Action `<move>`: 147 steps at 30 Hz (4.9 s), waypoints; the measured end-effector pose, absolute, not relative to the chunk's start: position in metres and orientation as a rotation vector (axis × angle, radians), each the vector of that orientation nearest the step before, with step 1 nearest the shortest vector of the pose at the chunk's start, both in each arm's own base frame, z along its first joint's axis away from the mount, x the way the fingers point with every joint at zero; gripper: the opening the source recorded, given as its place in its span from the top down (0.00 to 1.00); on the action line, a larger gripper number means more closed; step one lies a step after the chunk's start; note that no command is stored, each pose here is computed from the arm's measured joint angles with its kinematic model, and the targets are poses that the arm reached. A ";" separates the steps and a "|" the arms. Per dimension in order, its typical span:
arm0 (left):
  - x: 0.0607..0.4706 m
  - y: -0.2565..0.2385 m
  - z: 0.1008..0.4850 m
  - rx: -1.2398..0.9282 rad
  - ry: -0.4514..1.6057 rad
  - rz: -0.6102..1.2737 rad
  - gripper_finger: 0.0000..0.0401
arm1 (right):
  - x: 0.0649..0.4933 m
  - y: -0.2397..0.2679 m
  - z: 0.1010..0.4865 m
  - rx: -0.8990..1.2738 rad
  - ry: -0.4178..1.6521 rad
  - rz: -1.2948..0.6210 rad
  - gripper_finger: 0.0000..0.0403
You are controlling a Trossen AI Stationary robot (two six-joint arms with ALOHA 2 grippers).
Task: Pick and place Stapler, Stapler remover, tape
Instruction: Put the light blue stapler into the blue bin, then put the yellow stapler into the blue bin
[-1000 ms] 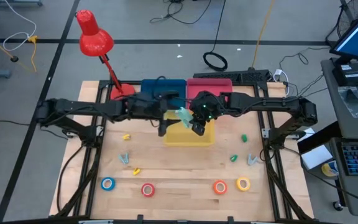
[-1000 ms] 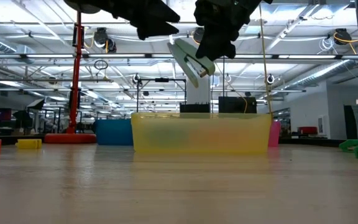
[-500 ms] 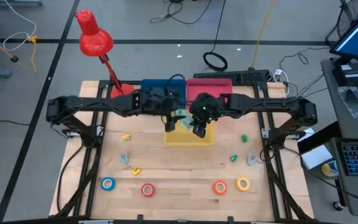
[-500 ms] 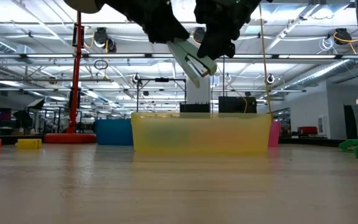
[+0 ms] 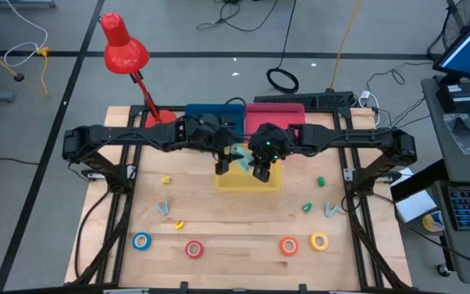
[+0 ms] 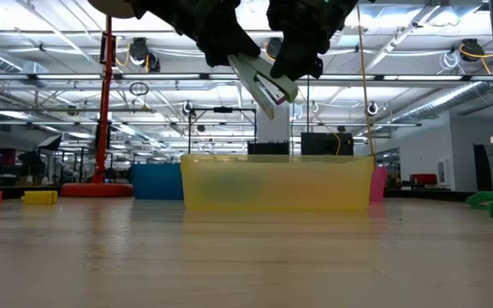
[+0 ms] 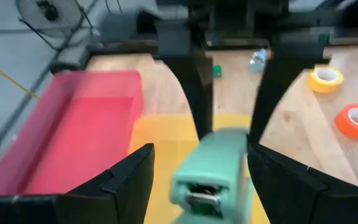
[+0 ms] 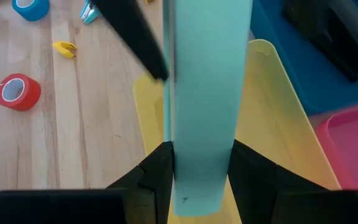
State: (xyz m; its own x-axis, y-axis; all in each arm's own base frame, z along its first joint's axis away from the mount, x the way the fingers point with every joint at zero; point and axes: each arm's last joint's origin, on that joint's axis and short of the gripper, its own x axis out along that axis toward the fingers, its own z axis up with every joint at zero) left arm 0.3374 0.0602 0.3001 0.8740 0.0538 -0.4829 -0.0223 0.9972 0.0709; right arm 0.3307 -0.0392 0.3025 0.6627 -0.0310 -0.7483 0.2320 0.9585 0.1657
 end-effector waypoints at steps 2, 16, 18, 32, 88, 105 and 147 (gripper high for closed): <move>0.338 0.060 0.299 0.045 0.505 0.024 0.36 | 0.331 -0.039 0.303 0.256 0.829 -0.150 0.70; 0.342 0.059 0.295 0.019 0.503 -0.017 0.55 | 0.332 -0.039 0.304 0.265 0.819 -0.150 0.70; 0.342 0.058 0.295 0.014 0.506 -0.040 0.62 | 0.332 -0.039 0.303 0.257 0.825 -0.141 0.70; 0.339 0.069 0.294 -0.050 0.512 -0.053 0.68 | 0.332 -0.039 0.304 0.278 0.819 -0.160 0.69; 0.263 0.242 0.256 0.060 0.749 0.456 0.67 | 0.332 -0.039 0.304 0.308 0.817 -0.169 0.49; 0.274 0.264 0.218 0.057 0.779 0.452 0.68 | 0.332 -0.039 0.304 0.333 0.815 -0.180 0.49; 0.262 0.252 0.224 0.041 0.919 0.456 0.37 | 0.332 -0.039 0.304 0.343 0.807 -0.184 0.51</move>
